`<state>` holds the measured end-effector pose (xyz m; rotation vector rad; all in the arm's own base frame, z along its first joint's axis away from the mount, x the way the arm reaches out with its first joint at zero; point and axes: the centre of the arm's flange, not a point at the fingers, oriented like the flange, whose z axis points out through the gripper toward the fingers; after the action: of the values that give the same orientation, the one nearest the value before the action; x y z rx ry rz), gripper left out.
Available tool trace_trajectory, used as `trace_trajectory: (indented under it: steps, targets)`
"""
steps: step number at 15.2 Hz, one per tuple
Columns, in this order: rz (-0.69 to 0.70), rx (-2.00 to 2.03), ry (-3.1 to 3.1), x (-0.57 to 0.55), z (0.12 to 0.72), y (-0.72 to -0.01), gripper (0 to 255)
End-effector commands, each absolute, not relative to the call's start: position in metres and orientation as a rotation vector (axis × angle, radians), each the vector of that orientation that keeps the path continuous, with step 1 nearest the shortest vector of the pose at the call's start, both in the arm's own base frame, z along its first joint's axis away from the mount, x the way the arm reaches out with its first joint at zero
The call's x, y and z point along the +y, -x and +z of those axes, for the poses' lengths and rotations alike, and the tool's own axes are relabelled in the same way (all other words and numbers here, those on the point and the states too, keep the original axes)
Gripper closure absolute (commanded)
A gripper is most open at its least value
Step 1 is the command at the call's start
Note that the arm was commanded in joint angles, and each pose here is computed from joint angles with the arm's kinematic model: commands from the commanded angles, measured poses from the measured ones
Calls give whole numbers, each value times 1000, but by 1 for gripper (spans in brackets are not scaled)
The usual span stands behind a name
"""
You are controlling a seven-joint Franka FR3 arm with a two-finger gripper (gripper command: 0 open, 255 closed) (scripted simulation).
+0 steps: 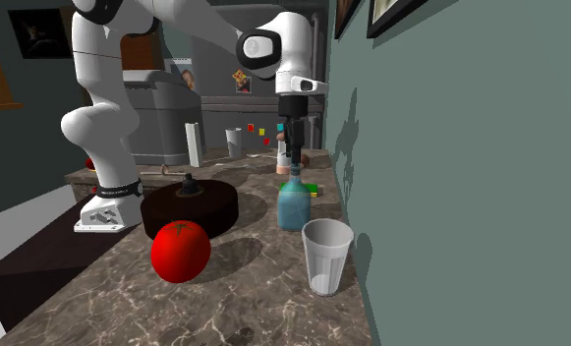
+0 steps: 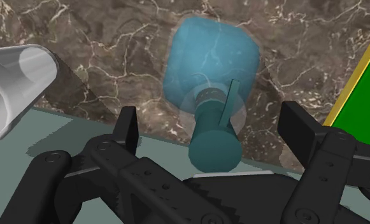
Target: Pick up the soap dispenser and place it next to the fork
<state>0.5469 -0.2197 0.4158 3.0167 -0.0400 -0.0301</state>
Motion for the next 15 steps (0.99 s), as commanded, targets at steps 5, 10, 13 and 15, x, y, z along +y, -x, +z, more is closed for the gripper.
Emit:
trace_trajectory:
  steps: [5, 10, 13, 15]
  targets:
    - [-30, -40, -3017, -220, 416, -547, 255]
    - [-30, -40, -3017, -220, 416, -547, 255]
    - [-30, -40, -3017, -220, 426, -547, 255]
    - [-30, -40, -3017, -220, 437, -547, 255]
